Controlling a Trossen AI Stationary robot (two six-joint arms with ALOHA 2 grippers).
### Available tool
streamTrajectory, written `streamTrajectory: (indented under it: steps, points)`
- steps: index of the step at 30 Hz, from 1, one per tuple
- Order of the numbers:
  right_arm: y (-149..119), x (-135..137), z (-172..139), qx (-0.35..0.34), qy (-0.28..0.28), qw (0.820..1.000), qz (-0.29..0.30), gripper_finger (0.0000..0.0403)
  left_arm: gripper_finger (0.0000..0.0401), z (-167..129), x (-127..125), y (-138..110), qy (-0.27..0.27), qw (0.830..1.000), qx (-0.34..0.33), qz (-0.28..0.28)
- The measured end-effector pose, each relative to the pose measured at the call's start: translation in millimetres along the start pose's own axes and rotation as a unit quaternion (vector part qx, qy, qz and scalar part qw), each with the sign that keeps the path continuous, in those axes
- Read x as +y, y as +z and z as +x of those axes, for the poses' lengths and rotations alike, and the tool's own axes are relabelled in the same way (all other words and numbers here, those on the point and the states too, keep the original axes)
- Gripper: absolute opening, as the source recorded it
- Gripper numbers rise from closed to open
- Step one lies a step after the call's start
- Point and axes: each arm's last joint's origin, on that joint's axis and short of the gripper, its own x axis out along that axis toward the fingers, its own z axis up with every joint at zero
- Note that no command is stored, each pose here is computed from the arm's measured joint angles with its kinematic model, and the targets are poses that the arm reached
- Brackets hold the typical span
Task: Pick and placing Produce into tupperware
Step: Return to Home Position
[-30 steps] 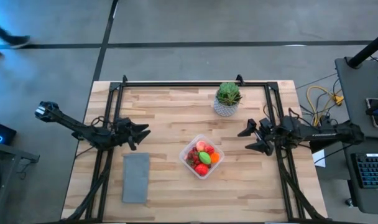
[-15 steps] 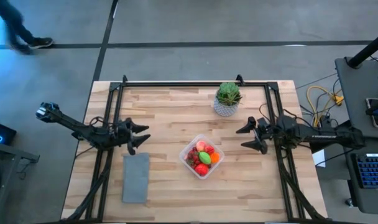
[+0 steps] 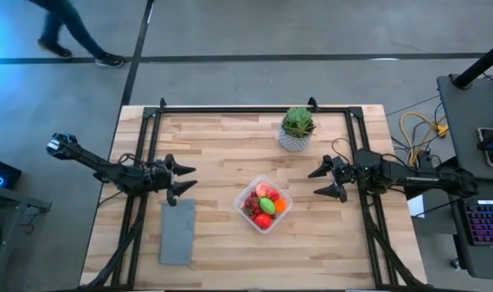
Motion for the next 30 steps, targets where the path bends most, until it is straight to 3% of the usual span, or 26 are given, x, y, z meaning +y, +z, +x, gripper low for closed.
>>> streamTrajectory:
  steps: [30]
  points:
    - [-0.2,-0.2,0.1,0.000,-0.002,1.000,-0.003,0.0348,0.0228,2.9,-0.3,-6.0,0.008,1.000,0.023,0.017]
